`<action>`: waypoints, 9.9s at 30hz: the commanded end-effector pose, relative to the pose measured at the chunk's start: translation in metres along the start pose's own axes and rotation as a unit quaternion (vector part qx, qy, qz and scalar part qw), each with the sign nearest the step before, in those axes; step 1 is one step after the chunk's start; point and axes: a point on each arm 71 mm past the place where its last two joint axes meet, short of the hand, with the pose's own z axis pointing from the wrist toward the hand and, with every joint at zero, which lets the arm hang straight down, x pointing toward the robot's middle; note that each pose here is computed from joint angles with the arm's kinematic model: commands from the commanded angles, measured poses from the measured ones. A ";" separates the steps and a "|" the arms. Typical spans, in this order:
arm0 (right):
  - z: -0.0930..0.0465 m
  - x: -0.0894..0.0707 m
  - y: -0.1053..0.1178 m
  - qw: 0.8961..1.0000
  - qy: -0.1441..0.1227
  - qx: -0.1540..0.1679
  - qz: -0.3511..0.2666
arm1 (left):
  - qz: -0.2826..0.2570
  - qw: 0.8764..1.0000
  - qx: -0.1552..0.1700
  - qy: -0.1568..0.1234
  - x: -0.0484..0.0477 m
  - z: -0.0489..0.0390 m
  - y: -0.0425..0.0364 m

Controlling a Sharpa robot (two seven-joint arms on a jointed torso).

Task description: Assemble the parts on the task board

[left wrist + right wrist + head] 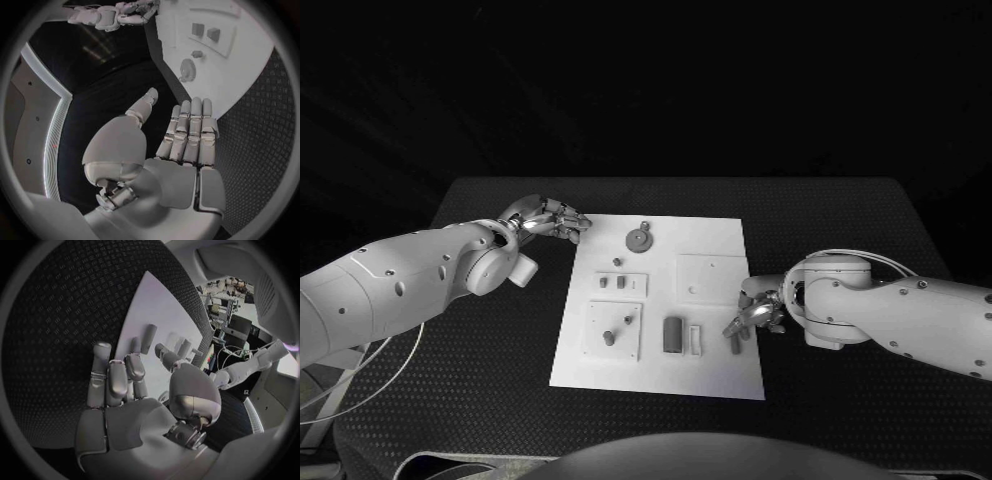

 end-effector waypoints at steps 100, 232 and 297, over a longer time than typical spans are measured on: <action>0.005 0.029 0.032 0.967 0.035 -0.025 0.252 | -0.005 1.000 0.002 0.008 0.0015 -0.0004 -0.0005; 0.012 0.029 0.039 0.968 0.042 -0.040 0.245 | -0.006 1.000 0.000 0.009 0.0002 -0.0015 0.0006; 0.010 0.027 0.036 0.979 0.031 -0.063 0.193 | -0.006 1.000 -0.001 0.009 -0.0001 -0.0015 0.0009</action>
